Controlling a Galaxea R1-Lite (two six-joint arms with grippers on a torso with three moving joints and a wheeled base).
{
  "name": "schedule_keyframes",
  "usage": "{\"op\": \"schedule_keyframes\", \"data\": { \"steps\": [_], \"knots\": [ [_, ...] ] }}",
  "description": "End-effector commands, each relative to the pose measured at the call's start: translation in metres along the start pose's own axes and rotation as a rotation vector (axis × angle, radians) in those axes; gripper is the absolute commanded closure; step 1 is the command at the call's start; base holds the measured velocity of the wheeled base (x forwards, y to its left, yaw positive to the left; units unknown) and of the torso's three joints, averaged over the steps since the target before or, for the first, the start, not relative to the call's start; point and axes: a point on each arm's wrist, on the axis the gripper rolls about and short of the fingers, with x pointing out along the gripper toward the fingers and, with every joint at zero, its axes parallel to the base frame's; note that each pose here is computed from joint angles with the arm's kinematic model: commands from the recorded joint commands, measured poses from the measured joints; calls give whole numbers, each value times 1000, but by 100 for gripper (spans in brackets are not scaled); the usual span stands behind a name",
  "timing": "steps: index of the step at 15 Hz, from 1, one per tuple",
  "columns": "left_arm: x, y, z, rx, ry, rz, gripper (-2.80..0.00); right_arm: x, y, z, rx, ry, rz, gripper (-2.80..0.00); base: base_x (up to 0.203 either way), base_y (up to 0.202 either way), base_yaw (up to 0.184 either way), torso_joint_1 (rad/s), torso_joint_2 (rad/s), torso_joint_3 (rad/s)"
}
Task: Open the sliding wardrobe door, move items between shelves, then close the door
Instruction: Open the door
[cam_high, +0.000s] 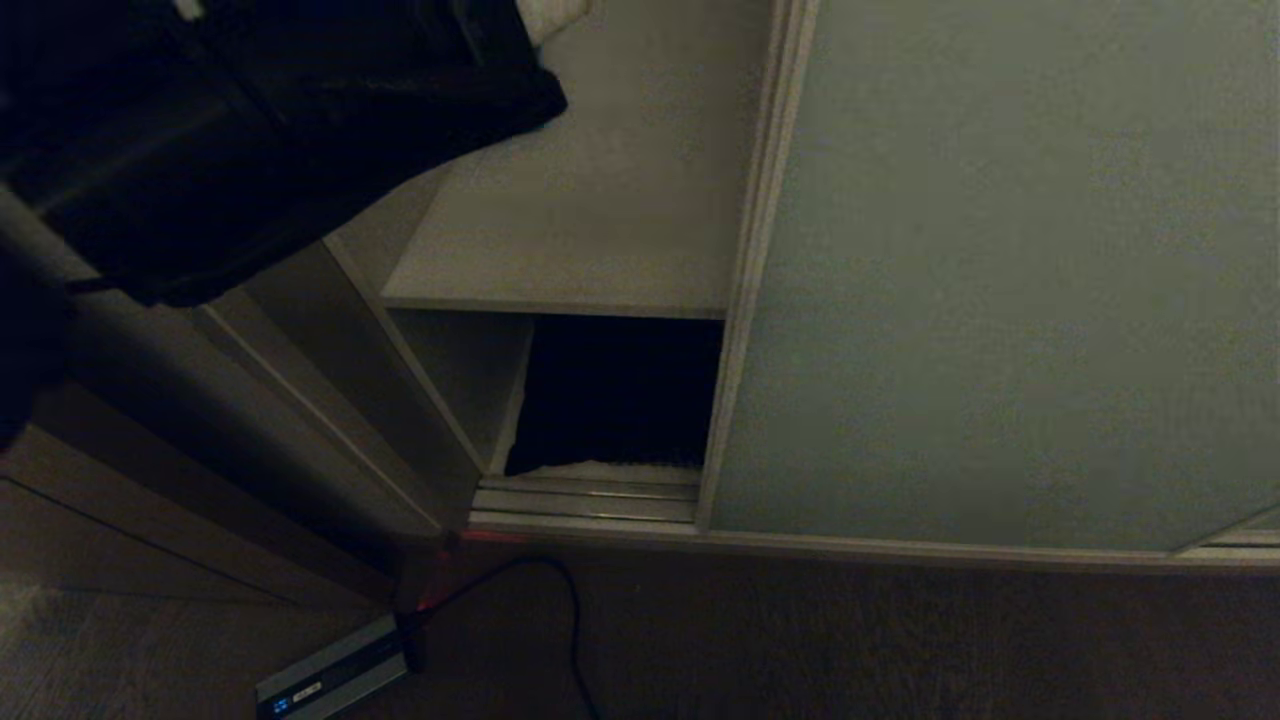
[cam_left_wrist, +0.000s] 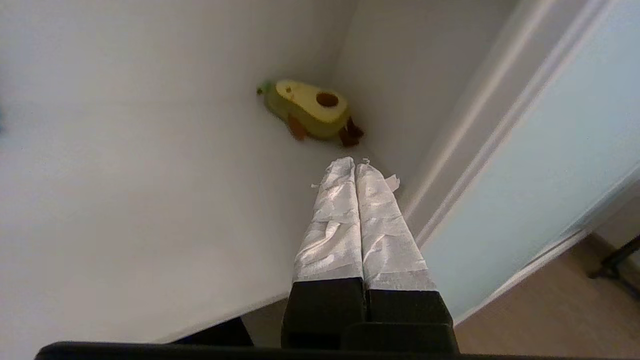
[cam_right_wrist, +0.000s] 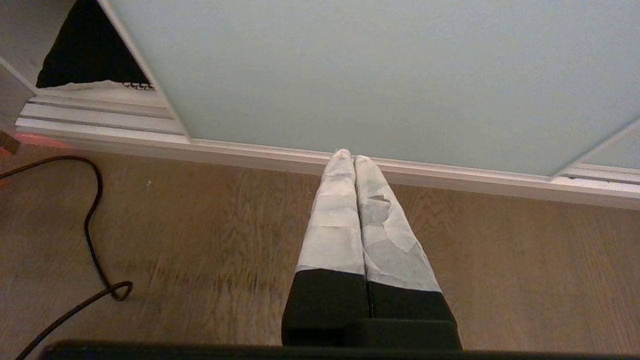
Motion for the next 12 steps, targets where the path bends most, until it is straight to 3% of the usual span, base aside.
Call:
{"op": "schedule_keyframes", "data": {
  "steps": [1, 8, 10, 12],
  "knots": [
    [18, -5, -21, -10, 41, -3, 0, 0, 0, -1, 0, 5, 1, 0, 0, 0, 0, 0, 0, 0],
    [74, -41, -60, -39, 59, -26, 0, 0, 0, -1, 0, 5, -1, 0, 0, 0, 0, 0, 0, 0],
    [79, -58, -65, -56, 65, -46, 0, 0, 0, -1, 0, 5, -1, 0, 0, 0, 0, 0, 0, 0],
    [77, -59, -67, -59, 78, -12, 0, 0, 0, -1, 0, 5, -1, 0, 0, 0, 0, 0, 0, 0]
  ]
}}
